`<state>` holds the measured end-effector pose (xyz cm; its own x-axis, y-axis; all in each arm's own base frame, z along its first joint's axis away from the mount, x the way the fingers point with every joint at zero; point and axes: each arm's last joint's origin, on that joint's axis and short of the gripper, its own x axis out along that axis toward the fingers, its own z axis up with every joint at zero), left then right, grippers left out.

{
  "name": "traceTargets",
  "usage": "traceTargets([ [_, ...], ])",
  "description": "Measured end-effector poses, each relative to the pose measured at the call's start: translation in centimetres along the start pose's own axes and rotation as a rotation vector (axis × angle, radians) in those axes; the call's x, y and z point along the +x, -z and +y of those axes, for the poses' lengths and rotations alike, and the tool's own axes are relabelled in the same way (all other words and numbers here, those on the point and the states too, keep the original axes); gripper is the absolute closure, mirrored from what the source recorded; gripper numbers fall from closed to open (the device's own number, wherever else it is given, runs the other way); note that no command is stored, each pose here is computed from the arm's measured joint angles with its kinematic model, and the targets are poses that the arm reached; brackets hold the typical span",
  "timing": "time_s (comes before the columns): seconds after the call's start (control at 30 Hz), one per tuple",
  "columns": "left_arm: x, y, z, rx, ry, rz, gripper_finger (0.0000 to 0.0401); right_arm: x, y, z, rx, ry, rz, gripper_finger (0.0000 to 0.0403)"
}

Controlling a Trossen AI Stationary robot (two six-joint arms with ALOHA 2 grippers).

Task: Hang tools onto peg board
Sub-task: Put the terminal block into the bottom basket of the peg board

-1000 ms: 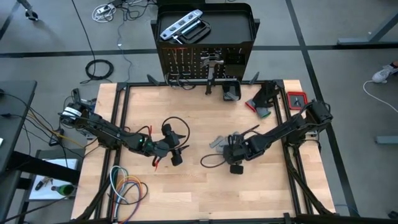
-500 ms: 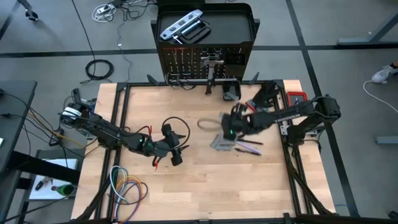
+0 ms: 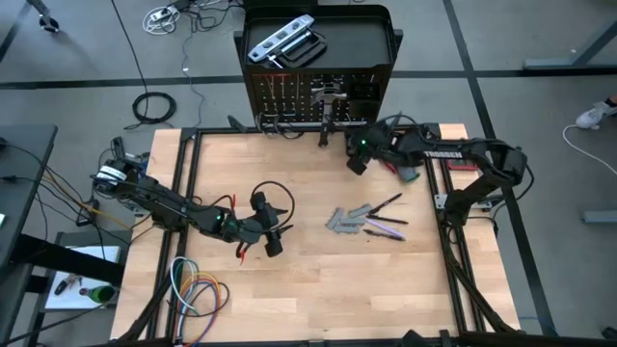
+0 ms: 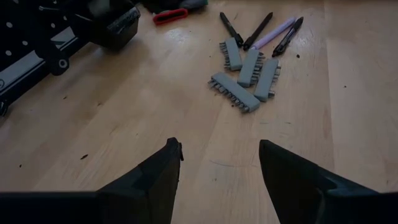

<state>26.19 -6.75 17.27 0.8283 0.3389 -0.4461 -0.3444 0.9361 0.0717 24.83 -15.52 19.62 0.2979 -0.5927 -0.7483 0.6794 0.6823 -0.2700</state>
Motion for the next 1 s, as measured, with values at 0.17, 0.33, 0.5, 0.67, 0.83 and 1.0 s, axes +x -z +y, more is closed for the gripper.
traceTargets([
  [0.17, 0.0, 0.0, 0.0, -0.003, 0.000, 0.000, 0.0183, -0.1, 0.2, -0.3, 0.026, -0.002, 0.025, 0.0154],
  [0.33, 0.0, 0.0, 0.0, -0.014, 0.000, 0.000, 0.0183, -2.0, 0.8, 1.3, -0.001, -0.052, 0.056, 0.0141],
  [0.5, 0.0, 0.1, 0.0, -0.034, 0.004, 0.006, 0.0183, -5.5, 1.5, 4.7, -0.073, -0.273, 0.035, 0.0156],
  [0.67, 0.0, 0.1, 0.0, -0.035, 0.013, 0.008, 0.0183, -8.2, 3.2, 9.7, -0.179, -0.478, 0.046, 0.0168],
  [0.83, 0.0, 0.0, 0.0, -0.036, 0.017, 0.009, 0.0183, -8.5, 5.6, 13.6, -0.251, -0.497, 0.123, 0.0169],
  [1.0, 0.0, 0.0, -0.1, -0.041, 0.020, 0.001, 0.0183, -7.7, 7.5, 13.9, -0.350, -0.411, 0.257, 0.0169],
])
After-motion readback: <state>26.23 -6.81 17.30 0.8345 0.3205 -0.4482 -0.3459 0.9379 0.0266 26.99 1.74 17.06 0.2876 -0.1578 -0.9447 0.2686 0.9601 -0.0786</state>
